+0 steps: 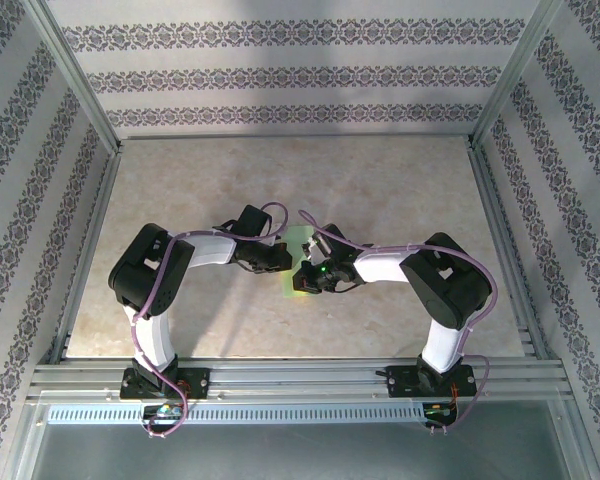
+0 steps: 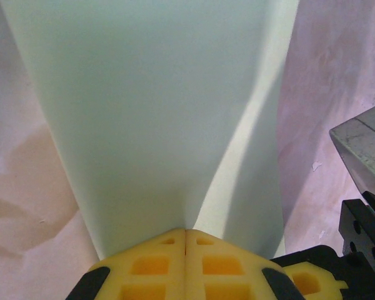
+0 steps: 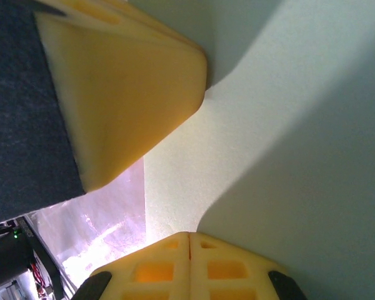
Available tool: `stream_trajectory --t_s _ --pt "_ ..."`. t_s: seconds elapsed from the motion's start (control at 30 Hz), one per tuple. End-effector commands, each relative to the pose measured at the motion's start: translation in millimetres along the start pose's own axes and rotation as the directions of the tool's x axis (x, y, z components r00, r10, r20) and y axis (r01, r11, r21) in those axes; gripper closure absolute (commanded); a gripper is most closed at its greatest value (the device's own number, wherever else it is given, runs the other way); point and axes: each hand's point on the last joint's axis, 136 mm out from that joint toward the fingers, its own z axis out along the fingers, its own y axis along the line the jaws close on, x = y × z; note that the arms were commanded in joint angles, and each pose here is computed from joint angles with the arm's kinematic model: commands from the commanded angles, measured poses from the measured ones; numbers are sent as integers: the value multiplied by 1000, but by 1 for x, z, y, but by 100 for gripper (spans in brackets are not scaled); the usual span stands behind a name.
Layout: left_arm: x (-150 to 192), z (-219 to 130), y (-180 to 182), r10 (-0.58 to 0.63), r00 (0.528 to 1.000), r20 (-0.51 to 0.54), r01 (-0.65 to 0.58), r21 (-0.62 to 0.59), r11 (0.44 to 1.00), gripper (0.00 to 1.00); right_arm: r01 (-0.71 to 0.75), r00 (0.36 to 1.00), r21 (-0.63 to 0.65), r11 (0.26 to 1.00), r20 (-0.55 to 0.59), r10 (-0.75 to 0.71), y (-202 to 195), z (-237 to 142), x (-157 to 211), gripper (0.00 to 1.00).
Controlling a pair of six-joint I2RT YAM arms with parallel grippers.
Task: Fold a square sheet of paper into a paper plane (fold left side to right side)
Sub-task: First fold the square sheet of paper in half at the center of the table.
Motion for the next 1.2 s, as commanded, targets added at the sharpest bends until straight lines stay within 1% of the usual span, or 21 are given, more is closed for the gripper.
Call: stream_trajectory --t_s 0.0,0.27,0.57,0.83,1.17 --pt "-14 0 25 2 999 40 1 -64 998 94 -75 991 195 978 -98 96 -54 7 36 100" --pt "-33 -7 37 10 998 55 -4 -100 995 94 -69 989 204 976 -115 94 -56 7 38 100" --pt "-64 -11 53 -2 994 105 14 -112 994 94 -68 988 205 976 -123 95 -56 8 39 100" --pt "-88 -10 62 -1 992 128 17 -121 993 94 -72 987 206 976 -125 99 -57 8 40 100" --pt "-110 -16 62 14 986 163 5 -110 994 94 -73 987 208 975 -124 101 -57 8 40 100"
